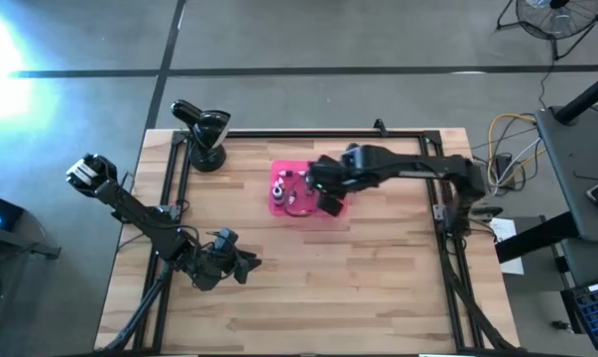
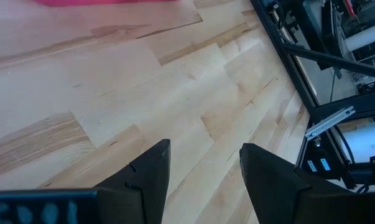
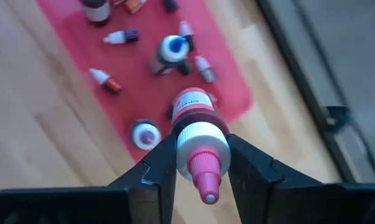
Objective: Pick & Place food coloring
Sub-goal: Put the pink food coloring bottle into the pink bin
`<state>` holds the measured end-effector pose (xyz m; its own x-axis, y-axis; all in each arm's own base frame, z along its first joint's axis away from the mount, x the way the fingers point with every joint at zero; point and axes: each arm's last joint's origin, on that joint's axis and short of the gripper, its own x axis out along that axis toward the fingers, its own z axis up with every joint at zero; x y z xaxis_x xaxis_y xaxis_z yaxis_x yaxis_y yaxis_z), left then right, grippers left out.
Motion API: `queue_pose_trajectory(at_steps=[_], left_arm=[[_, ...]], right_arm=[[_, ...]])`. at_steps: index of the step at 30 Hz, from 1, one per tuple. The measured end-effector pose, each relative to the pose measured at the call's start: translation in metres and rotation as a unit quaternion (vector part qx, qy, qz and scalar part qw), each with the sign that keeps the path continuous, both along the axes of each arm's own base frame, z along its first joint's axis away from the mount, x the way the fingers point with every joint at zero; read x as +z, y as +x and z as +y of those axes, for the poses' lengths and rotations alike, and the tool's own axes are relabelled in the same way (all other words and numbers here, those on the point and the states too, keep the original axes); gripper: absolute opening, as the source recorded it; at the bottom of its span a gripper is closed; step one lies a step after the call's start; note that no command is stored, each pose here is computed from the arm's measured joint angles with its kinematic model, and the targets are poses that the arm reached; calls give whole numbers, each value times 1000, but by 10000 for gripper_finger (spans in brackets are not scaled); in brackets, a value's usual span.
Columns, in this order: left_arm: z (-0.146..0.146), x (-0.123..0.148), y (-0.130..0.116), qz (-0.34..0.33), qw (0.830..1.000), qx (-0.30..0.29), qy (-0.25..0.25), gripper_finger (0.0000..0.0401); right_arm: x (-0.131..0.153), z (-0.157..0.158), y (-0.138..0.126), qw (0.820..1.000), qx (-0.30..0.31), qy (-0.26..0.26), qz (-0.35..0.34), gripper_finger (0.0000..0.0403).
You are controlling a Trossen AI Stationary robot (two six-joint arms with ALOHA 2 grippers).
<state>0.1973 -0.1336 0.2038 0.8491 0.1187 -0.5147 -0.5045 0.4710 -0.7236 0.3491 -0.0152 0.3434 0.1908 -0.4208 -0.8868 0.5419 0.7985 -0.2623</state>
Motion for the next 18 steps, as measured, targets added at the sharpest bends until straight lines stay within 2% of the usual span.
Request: queue_pose_trajectory(at_steps=[7,13,18], left_arm=[[0,0,0,1,1000,-2,-1,170],[0,0,0,1,1000,-2,-1,170],[0,0,0,1,1000,-2,-1,170]], right_arm=[[-30,-10,39,996,31,77,37,106],[-64,-11,61,993,49,83,69,106],[-85,-15,70,990,70,108,59,106]])
